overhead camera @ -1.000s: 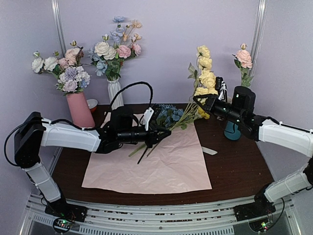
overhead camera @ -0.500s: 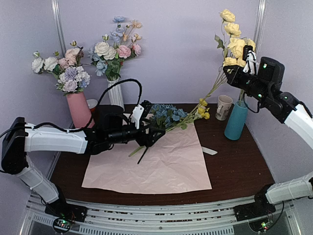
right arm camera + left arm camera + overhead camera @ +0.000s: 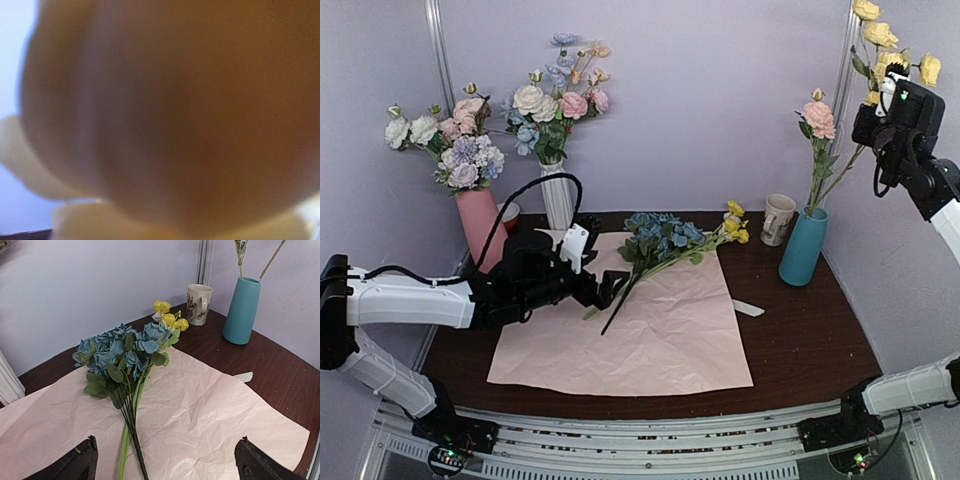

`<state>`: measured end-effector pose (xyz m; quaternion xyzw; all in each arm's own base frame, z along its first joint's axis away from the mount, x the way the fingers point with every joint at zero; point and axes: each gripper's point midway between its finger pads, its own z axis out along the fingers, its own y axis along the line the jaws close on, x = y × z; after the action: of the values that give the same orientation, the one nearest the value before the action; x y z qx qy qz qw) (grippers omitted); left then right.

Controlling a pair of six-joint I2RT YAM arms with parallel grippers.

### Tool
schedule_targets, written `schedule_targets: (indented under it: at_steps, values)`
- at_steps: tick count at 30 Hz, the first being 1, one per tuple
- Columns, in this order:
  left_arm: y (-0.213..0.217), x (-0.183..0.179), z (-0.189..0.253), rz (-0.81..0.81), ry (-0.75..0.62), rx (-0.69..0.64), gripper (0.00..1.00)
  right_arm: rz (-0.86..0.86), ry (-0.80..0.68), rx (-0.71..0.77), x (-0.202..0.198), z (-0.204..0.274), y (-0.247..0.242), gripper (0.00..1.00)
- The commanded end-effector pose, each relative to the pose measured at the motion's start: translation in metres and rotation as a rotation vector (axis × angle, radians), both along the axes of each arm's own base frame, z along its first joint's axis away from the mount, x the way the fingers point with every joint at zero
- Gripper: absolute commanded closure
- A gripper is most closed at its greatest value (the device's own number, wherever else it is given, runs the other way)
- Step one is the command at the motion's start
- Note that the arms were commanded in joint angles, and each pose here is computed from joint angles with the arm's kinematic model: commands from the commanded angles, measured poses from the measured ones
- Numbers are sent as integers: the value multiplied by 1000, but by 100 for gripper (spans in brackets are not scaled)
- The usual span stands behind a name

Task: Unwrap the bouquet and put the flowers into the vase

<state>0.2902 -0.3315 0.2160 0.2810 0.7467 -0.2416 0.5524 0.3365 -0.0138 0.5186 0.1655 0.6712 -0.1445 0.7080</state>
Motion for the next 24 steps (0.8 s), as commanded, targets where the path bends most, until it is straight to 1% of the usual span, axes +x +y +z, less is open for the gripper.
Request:
schedule_targets:
  at_steps: [1, 4, 13, 19, 24]
  values:
    - [6, 2, 8, 24, -26, -8, 2, -142, -26, -23, -5, 23, -26, 100]
    - [4, 1, 6, 16, -18, -6, 2, -173, -12, -43, 6, 23, -29, 100]
    - [-2, -1, 1, -13, -3, -3, 2, -234, 20, -67, 37, -6, -43, 100]
    - [-4, 0, 0, -20, 0, -3, 2, -211, 25, -52, 56, -25, -46, 100]
    - [-9, 2, -3, -27, 6, -1, 3, -187, 54, -21, 67, -61, -44, 100]
